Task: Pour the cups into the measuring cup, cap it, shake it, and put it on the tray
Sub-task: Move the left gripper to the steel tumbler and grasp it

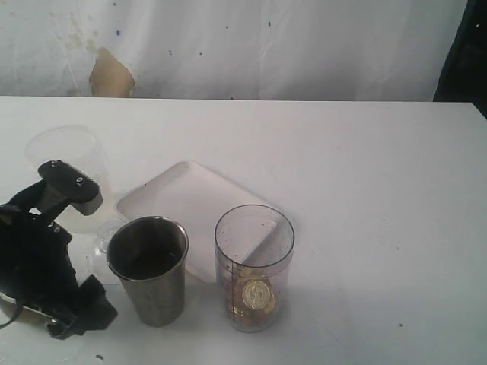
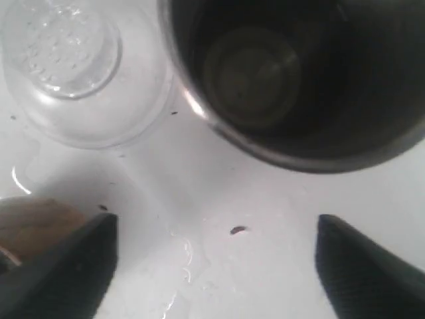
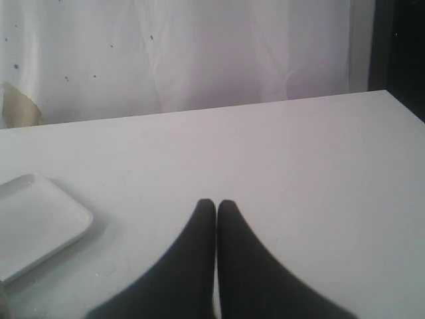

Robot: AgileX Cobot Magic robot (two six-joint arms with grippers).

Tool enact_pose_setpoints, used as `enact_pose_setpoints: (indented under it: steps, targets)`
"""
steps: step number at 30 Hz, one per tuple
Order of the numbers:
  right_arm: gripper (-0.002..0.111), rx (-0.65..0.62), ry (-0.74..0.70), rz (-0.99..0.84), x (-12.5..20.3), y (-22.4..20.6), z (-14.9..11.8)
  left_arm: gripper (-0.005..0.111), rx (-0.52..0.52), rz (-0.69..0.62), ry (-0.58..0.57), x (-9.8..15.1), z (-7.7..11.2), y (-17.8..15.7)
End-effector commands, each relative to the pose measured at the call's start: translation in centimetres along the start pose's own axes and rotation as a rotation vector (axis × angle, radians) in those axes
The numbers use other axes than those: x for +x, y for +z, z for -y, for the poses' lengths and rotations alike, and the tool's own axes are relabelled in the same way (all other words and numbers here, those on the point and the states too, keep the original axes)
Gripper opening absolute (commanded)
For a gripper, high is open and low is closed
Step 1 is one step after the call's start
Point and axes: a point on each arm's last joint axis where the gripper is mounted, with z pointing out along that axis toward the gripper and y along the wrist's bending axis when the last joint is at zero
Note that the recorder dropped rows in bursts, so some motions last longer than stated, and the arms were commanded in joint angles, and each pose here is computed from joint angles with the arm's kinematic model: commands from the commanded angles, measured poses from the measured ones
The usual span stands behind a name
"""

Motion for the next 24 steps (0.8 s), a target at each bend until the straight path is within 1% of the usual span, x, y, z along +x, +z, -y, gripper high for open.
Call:
enact_pose_setpoints:
  steps: [1,4,10,14,21,24]
  targets:
    - [0.0,-0.002,0.004,0.005,0.1,0.0,0.0,0.093,0.021,0.091,0.007,-0.3,1.0,0.6]
    - [0.0,-0.002,0.004,0.005,0.1,0.0,0.0,0.093,-0.014,0.181,-0.014,-0.4,1.5,1.4]
    - [0.0,-0.002,0.004,0.005,0.1,0.0,0.0,0.093,-0.148,0.395,-0.022,1.0,2.0,3.1]
    - [0.0,-0.002,0.004,0.005,0.1,0.0,0.0,0.093,-0.185,0.457,-0.031,2.0,2.3,3.7]
    - [0.0,-0.002,0.004,0.005,0.1,0.0,0.0,0.093,-0.165,0.481,0.009,2.1,3.5,3.8]
    - [0.0,-0.002,0.004,0.005,0.1,0.0,0.0,0.093,-0.167,0.509,-0.023,1.9,3.4,3.7]
